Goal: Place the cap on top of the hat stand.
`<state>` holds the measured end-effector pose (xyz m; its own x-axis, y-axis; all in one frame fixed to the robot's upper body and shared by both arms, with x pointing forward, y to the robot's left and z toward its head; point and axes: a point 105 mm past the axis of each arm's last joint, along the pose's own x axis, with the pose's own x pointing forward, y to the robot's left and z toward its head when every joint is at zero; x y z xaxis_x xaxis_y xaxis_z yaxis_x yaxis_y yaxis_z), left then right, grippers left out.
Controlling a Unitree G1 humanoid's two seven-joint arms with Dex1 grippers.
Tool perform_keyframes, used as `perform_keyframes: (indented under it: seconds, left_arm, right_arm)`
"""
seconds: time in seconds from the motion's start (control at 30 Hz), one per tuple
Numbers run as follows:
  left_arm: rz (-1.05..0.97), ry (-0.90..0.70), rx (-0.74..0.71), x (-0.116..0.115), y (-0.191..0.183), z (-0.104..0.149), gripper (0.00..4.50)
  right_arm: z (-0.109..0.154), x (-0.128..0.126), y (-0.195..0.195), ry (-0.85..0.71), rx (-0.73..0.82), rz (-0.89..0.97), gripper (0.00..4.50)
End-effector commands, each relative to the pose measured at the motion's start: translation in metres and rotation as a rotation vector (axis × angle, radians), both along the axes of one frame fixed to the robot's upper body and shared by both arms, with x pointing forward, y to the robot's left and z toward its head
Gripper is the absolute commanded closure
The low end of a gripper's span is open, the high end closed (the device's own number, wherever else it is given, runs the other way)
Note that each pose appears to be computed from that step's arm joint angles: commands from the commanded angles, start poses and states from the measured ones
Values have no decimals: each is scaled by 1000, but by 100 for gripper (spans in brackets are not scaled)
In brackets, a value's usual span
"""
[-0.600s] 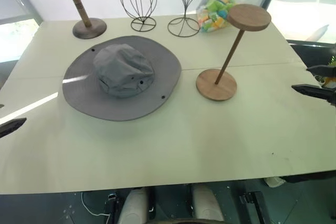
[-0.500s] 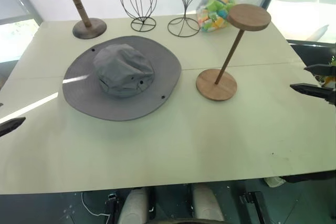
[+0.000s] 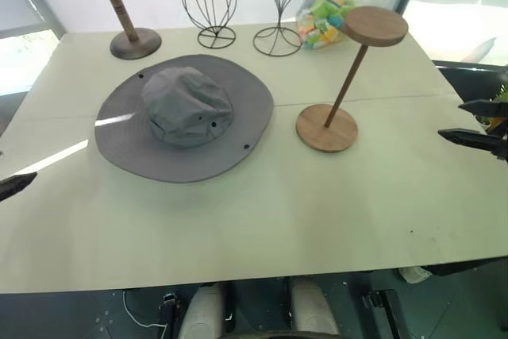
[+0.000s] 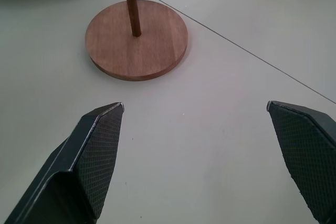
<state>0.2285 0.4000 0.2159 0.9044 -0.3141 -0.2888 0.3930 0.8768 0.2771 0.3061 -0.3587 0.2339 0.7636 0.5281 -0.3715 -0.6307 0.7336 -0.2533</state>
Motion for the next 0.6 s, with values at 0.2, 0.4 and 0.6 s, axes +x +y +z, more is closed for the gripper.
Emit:
perform_keyframes:
  seconds: [0.2, 0.4, 0.6]
  left_arm:
    - [-442, -36, 371, 21, -90, 17, 2]
    - [-707, 13, 690, 26, -120, -17, 2]
    - [-752, -130, 859, 63, -137, -43, 2]
  right_arm:
    - [23, -29, 45, -23, -86, 224, 0]
    - [13, -60, 86, 31, -85, 350, 0]
    - [11, -83, 116, 30, -58, 398, 0]
